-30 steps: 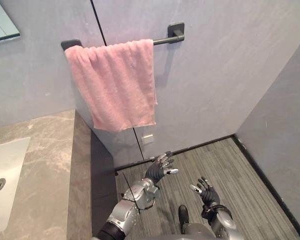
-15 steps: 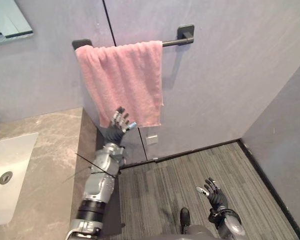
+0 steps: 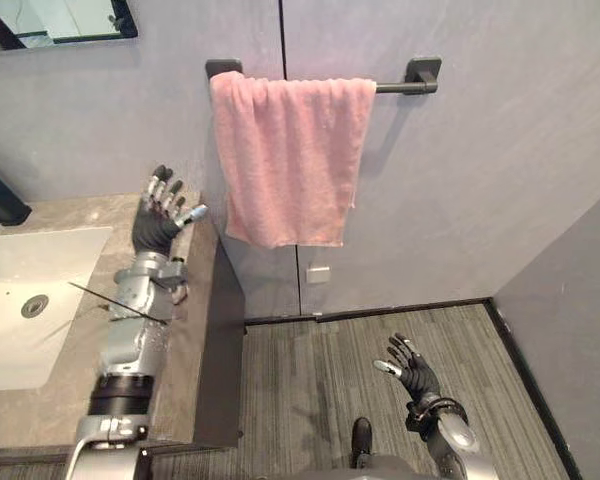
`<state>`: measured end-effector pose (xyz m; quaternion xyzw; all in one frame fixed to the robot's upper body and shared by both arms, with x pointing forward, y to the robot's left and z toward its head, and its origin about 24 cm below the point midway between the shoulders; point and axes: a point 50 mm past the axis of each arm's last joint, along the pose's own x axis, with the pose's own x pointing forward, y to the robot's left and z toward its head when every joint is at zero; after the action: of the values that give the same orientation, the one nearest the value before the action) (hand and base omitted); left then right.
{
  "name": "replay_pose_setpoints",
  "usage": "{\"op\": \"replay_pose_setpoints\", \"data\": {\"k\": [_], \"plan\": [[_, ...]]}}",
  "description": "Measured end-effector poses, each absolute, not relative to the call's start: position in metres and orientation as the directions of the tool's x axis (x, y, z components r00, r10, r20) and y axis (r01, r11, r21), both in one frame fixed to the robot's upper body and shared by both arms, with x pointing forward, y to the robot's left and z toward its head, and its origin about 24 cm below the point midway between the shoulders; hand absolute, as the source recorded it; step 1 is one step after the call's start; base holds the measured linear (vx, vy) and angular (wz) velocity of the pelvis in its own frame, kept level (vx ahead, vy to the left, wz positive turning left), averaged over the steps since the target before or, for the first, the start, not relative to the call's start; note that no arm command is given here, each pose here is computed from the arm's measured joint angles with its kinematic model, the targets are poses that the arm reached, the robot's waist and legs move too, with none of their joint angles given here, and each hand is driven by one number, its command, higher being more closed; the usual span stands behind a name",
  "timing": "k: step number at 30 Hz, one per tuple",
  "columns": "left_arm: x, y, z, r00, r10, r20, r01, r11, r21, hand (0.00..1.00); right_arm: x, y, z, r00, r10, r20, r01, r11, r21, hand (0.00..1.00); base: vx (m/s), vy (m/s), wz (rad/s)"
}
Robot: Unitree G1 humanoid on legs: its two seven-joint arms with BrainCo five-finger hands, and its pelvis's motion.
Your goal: Organize washtable
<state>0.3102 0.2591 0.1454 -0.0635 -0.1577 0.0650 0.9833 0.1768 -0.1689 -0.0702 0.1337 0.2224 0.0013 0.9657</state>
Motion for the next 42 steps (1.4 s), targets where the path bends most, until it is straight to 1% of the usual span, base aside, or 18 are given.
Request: {"op": "replay_pose_setpoints", "data": {"k": [5, 6, 10, 16, 21, 23, 33, 36, 38, 42], "plan": [[0.332, 0.276, 0.196, 0.905, 0.161, 0.394, -0.135, 0.986, -0.093, 0.00, 0.179, -0.162, -0.064, 0.912, 0.103, -0.397, 0.007, 0.964, 0.266, 0.00, -0.04, 0.002, 0.03], [0.334, 0.277, 0.200, 0.903, 0.159, 0.400, -0.135, 0.987, -0.089, 0.00, 0.179, -0.162, -0.064, 0.912, 0.106, -0.397, 0.004, 0.964, 0.267, 0.00, 0.00, 0.000, 0.00], [0.351, 0.272, 0.246, 0.880, 0.106, 0.464, -0.105, 0.994, -0.028, 0.00, 0.180, -0.159, -0.063, 0.913, 0.126, -0.389, -0.012, 0.960, 0.281, 0.00, 0.00, 0.003, -0.01], [0.362, 0.264, 0.294, 0.848, 0.070, 0.526, -0.070, 0.997, -0.019, 0.00, 0.185, -0.150, -0.058, 0.917, 0.161, -0.366, -0.048, 0.953, 0.299, 0.00, 0.02, 0.025, -0.06], [0.361, 0.271, 0.321, 0.826, 0.064, 0.560, -0.091, 0.996, 0.022, 0.00, 0.188, -0.143, -0.055, 0.919, 0.189, -0.345, -0.077, 0.947, 0.312, 0.00, 0.00, 0.038, 0.01], [0.360, 0.274, 0.326, 0.825, 0.055, 0.562, -0.095, 0.995, 0.043, 0.00, 0.189, -0.139, -0.054, 0.919, 0.199, -0.341, -0.086, 0.944, 0.320, 0.00, -0.01, 0.038, -0.02], [0.357, 0.280, 0.334, 0.807, 0.066, 0.587, -0.111, 0.993, 0.040, 0.00, 0.192, -0.136, -0.053, 0.921, 0.207, -0.329, -0.093, 0.939, 0.330, 0.00, -0.03, 0.058, -0.08], [0.359, 0.283, 0.319, 0.833, 0.058, 0.550, -0.110, 0.992, 0.062, 0.00, 0.192, -0.135, -0.052, 0.921, 0.208, -0.329, -0.094, 0.939, 0.330, 0.00, -0.01, 0.048, -0.10], [0.362, 0.286, 0.301, 0.869, 0.066, 0.490, -0.122, 0.989, 0.083, 0.00, 0.194, -0.135, -0.051, 0.924, 0.208, -0.320, -0.097, 0.940, 0.328, 0.00, 0.04, 0.063, -0.17], [0.367, 0.283, 0.288, 0.895, 0.054, 0.443, -0.108, 0.989, 0.098, 0.00, 0.196, -0.136, -0.049, 0.930, 0.200, -0.309, -0.095, 0.941, 0.324, 0.00, 0.04, 0.061, -0.14]]}}
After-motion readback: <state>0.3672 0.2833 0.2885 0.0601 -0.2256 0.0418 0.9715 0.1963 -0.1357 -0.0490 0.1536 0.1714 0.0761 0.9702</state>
